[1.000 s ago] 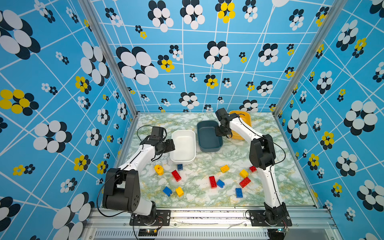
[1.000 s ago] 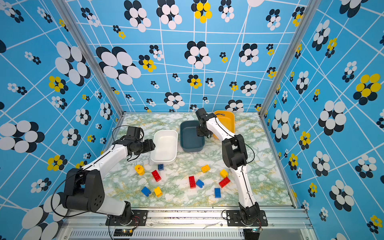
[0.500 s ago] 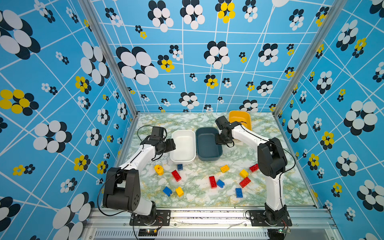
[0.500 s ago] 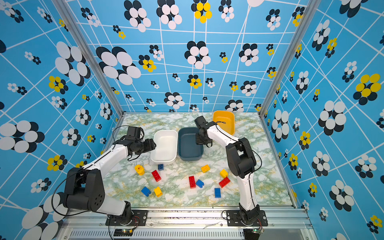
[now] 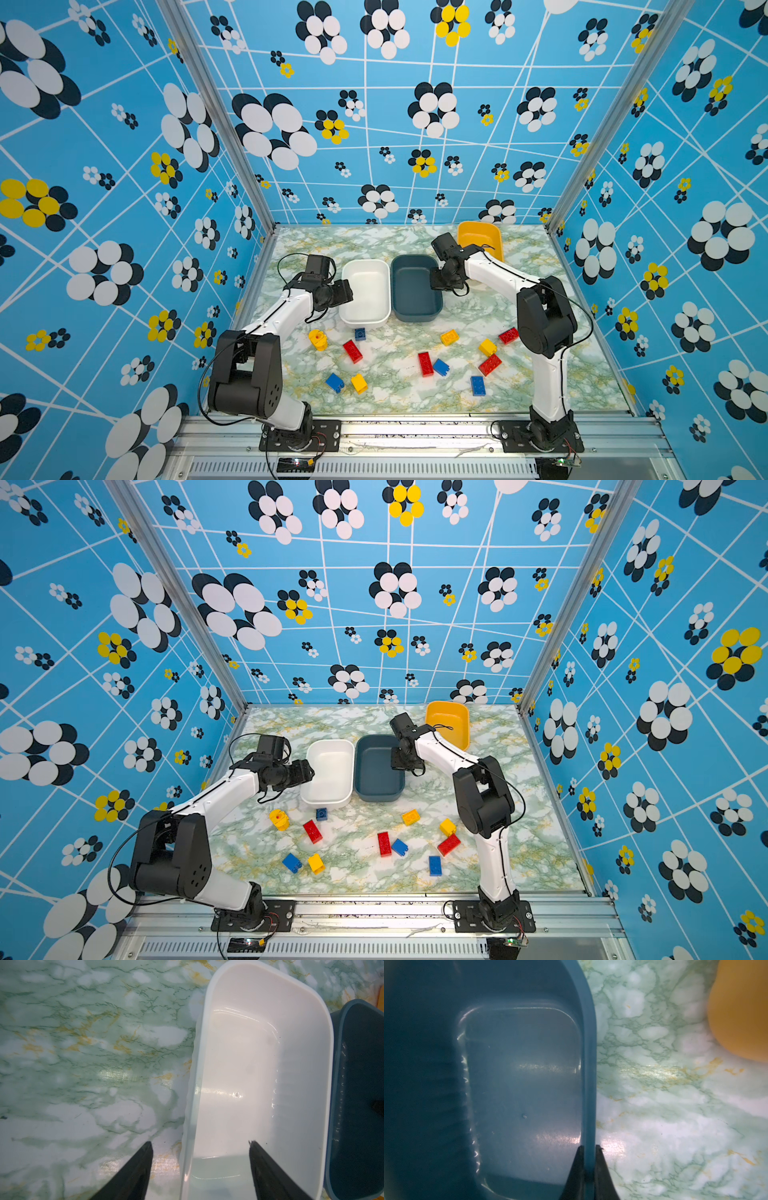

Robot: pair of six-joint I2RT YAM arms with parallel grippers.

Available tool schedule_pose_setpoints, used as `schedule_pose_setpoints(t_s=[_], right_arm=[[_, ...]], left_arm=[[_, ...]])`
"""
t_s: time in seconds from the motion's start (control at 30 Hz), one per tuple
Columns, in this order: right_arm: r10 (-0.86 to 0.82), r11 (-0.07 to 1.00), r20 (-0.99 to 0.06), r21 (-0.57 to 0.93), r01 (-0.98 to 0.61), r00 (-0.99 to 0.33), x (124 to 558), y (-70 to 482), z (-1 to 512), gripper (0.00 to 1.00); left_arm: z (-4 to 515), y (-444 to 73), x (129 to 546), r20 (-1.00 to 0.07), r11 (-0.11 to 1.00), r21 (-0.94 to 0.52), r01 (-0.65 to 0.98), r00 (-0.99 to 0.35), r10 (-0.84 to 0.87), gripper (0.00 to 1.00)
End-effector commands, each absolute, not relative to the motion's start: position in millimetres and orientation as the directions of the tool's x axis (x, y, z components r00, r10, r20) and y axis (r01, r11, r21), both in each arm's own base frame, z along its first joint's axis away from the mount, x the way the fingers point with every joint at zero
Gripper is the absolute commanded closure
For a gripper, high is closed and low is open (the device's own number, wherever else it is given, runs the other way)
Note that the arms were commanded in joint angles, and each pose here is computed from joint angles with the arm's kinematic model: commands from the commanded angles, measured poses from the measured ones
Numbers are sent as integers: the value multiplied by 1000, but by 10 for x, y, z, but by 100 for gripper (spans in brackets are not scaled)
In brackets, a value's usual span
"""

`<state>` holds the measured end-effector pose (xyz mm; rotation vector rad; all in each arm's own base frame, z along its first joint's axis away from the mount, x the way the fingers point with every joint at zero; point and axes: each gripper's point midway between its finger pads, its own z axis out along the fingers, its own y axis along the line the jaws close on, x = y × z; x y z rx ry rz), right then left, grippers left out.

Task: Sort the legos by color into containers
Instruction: 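Move the right gripper to the yellow bin rim and grip it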

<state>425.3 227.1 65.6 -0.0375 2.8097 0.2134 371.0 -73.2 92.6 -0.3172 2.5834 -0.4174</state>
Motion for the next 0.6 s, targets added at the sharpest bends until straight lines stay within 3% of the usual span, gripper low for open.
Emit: schedule_pose_setpoints(t_s=[0.0,0.1,0.2,0.57], right_arm=[[-10,990,-298,131,-52,-954,4129,2247,693,81],[-2,991,-333,124,-46,-943,4202,2180,841,65],[21,991,-358,130,-28,-933,4290,2061,1003,56],[183,983,-431,93,158,-884,4826,824,1275,35]], left_arm=[[952,-740,3690,-443,923,-355,-150,-842,-308,25],[1001,-732,3693,-454,923,-354,-149,-836,-309,25],[1054,-717,3696,-466,924,-352,-149,-828,-311,25],[1173,-712,3658,-497,923,-362,-134,-810,-312,24]])
